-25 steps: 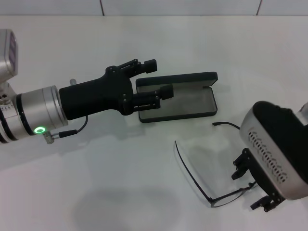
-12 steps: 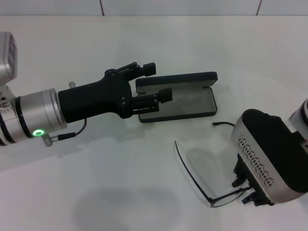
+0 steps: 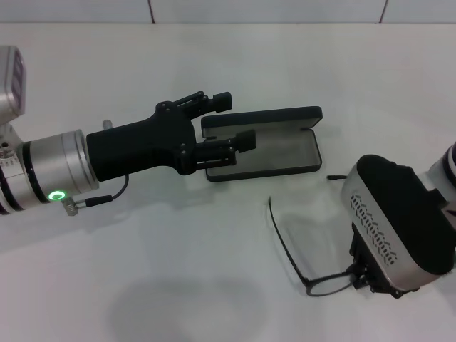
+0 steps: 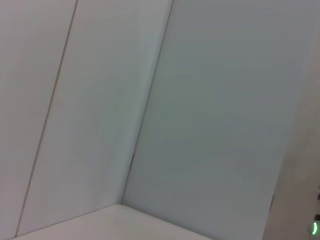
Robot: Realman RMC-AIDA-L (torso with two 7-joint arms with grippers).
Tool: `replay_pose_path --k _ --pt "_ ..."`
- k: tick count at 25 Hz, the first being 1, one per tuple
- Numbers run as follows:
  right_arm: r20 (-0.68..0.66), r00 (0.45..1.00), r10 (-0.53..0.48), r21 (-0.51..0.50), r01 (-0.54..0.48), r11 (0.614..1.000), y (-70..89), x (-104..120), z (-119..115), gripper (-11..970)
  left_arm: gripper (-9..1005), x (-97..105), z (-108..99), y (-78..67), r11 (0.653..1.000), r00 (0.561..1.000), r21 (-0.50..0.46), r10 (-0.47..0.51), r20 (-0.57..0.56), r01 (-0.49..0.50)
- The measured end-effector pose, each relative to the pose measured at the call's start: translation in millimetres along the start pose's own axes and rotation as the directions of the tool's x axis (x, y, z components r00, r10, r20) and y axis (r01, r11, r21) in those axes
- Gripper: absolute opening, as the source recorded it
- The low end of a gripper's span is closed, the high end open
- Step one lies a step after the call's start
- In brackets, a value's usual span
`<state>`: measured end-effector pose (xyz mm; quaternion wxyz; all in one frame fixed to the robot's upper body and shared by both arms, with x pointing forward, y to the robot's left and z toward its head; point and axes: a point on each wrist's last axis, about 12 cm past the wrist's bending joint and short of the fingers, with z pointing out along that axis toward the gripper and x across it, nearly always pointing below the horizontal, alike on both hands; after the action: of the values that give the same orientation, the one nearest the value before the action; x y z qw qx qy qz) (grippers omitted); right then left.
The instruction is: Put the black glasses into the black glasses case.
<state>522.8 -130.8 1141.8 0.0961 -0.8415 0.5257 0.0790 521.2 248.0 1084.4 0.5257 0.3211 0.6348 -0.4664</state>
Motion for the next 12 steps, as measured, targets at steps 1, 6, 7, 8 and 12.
replay_pose_path --k 1,6,7,8,12 --pt "0.002 1.000 0.003 0.006 -0.003 1.000 -0.5 0.3 0.0 200 880 0.0 0.0 0.0 1.000 1.000 0.000 0.000 0.000 0.000" --pt "0.010 1.000 0.027 0.022 -0.028 0.999 -1.3 3.8 -2.1 140 878 -0.9 0.6 0.0 1.000 1.000 0.004 -0.018 0.003 0.018" --pt "0.015 0.999 0.035 0.029 -0.036 0.999 -1.0 5.1 -4.1 128 878 -1.6 0.6 -0.1 1.000 1.000 0.006 -0.026 0.005 0.026" --pt "0.023 0.999 0.046 0.035 -0.047 0.998 0.2 7.0 -7.2 116 878 -2.7 0.8 -0.6 0.999 0.999 0.013 -0.036 0.009 0.036" --pt "0.104 0.992 0.073 0.073 -0.081 0.994 11.6 18.9 -25.0 116 877 -10.9 1.9 -3.9 0.994 0.997 0.080 -0.080 0.020 0.078"
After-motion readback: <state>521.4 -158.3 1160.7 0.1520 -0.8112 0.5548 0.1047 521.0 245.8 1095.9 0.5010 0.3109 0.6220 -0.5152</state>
